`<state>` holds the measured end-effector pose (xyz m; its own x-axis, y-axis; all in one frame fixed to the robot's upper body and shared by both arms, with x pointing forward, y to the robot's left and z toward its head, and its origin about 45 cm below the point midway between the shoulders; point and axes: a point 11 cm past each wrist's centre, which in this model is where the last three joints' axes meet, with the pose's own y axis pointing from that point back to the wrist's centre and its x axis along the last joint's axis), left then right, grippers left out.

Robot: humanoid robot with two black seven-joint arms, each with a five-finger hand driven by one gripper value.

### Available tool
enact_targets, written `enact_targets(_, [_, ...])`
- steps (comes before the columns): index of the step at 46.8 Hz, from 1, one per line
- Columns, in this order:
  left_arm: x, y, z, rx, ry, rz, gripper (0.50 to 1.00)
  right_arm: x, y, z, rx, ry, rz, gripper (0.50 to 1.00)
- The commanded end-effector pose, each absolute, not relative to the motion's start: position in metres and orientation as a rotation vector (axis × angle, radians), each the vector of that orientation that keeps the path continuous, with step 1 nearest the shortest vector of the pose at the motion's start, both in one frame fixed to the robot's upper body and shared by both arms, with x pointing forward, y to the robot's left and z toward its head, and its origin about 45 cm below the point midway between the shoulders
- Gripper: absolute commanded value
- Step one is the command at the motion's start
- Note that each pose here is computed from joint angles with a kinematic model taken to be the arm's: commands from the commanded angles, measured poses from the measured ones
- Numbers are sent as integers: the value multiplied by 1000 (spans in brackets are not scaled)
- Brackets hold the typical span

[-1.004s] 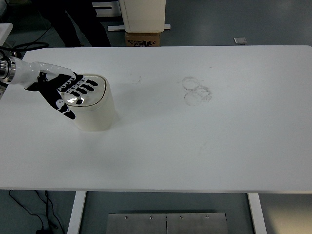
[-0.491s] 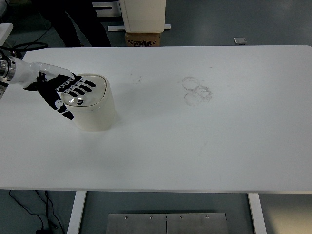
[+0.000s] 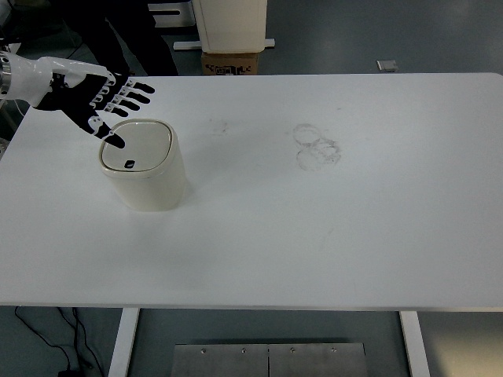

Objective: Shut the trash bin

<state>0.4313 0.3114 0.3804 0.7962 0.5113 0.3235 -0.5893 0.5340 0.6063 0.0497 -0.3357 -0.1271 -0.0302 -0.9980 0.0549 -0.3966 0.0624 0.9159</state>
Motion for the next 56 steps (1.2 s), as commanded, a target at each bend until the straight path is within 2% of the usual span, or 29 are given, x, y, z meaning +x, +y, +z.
enact_targets(1, [434, 318, 379, 717, -62, 697, 1000, 50, -336, -127, 1446, -1545, -956, 991])
enact_targets(16, [448, 363, 362, 576, 90, 876, 1000, 49, -336, -127, 1447, -1544, -955, 991])
enact_targets(43, [451, 428, 324, 290, 204, 1121, 1000, 50, -336, -127, 1448, -1545, -954, 991])
enact_targets(56, [443, 439, 287, 101, 276, 1193, 1000, 50, -336, -127, 1446, -1545, -956, 991])
